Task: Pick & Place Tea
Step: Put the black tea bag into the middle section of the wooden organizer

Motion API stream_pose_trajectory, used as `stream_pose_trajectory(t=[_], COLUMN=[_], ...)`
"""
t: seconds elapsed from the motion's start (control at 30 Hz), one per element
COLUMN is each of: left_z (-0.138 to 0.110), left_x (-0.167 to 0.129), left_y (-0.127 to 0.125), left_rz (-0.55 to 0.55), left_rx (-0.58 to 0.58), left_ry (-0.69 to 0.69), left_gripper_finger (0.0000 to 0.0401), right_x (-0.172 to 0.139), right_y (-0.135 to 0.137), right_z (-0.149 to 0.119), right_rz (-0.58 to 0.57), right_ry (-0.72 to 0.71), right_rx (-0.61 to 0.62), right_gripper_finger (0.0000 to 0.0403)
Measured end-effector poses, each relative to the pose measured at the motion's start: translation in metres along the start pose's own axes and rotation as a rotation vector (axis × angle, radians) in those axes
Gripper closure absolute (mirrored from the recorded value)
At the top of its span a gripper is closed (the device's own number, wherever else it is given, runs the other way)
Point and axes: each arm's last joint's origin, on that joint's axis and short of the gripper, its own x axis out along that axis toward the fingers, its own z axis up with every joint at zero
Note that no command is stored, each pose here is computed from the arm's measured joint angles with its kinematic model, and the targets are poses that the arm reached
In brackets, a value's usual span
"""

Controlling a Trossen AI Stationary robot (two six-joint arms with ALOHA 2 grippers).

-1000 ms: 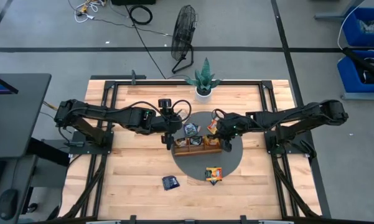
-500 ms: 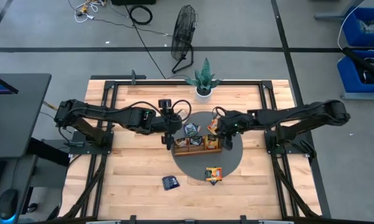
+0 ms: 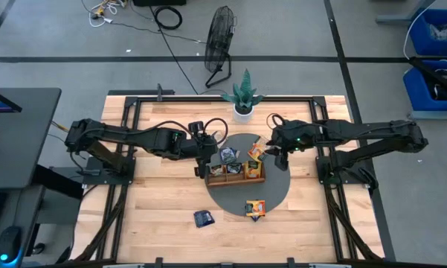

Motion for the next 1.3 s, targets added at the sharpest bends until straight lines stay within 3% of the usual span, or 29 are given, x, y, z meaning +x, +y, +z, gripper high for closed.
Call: stream_pose_trajectory(t=[0.3,0.43,0.63,0.8,0.93,1.07,1.17,1.3], left_z=[0.001,0.006,-0.005,-0.032,-0.051,-0.068,-0.072,-0.076], left_x=[0.001,0.003,0.022,0.038,0.040,0.030,0.019,0.019], left_y=[-0.002,-0.015,-0.037,-0.046,-0.069,-0.100,-0.116,-0.125], left_rz=[-0.047,-0.128,-0.251,-0.288,-0.458,-0.540,-0.569,-0.549], left_rx=[-0.071,-0.007,-0.068,-0.177,-0.257,-0.214,-0.195,-0.307], left_ry=[-0.009,-0.110,-0.210,-0.110,-0.014,0.047,0.044,0.095], left_gripper_finger=[0.0229,0.0229,0.0229,0.0229,0.0229,0.0228,0.0220,0.0190], right_x=[-0.018,-0.022,-0.031,-0.038,-0.041,-0.044,-0.046,-0.043], right_y=[0.019,0.035,0.057,0.065,0.068,0.072,0.074,0.075], right_z=[-0.025,-0.031,-0.045,-0.056,-0.062,-0.067,-0.070,-0.076], right_rz=[0.016,0.006,-0.042,-0.087,-0.088,-0.092,-0.105,-0.115], right_ry=[0.130,0.116,0.058,0.035,0.046,0.046,0.019,0.003], right_rx=[0.172,0.258,0.303,0.242,0.179,0.114,0.075,0.032], right_gripper_finger=[0.0278,0.0289,0.0293,0.0293,0.0293,0.0293,0.0293,0.0293])
